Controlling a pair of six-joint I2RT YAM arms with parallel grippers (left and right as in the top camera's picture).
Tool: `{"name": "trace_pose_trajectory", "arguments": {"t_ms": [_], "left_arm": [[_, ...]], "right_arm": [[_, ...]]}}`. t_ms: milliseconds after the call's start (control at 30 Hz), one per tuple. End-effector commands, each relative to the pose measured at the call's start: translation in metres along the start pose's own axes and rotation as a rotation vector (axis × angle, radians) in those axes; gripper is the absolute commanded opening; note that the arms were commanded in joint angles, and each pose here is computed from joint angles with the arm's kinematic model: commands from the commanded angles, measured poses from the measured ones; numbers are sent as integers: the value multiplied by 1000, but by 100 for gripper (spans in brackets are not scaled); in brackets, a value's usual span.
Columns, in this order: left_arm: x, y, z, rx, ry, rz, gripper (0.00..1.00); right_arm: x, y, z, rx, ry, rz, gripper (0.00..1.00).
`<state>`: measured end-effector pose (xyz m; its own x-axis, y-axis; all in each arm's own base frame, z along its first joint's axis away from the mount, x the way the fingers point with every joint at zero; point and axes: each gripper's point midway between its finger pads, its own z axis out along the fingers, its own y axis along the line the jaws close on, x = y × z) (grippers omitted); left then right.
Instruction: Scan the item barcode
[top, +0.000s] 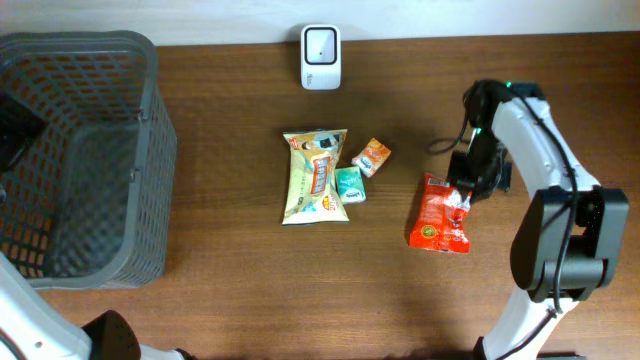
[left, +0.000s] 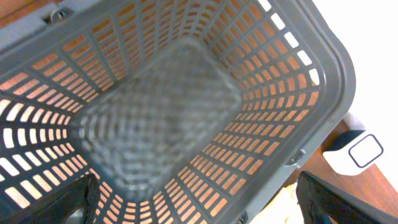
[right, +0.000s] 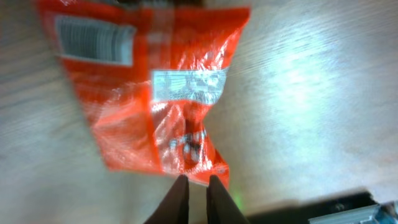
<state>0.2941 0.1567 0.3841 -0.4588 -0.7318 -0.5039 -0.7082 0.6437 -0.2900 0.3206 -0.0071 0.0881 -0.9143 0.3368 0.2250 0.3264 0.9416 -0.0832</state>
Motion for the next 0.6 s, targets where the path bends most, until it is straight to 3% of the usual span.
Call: {"name": "trace_pose_trajectory", "arguments": {"t_ms": [0,100,267,333,467,567], "left_arm": [[0,1,1,-3,2,-9,99],[0,1,1,-3,2,-9,99],[0,1,1,-3,2,-9,99],[0,1,1,-3,2,-9,99],[0,1,1,-3,2,-9,99],[0,1,1,-3,2,-9,99]], "right_arm": [[11,0,-9,5,26,-69,16],[22,0,15,1,84,-70,17],[23,32,81,-172,80,-74,14],[20,33,94,-168,50,-70,7],[7,17,55,-75,24,-7,4],[0,15,1,-66,-11,-46,12]]}}
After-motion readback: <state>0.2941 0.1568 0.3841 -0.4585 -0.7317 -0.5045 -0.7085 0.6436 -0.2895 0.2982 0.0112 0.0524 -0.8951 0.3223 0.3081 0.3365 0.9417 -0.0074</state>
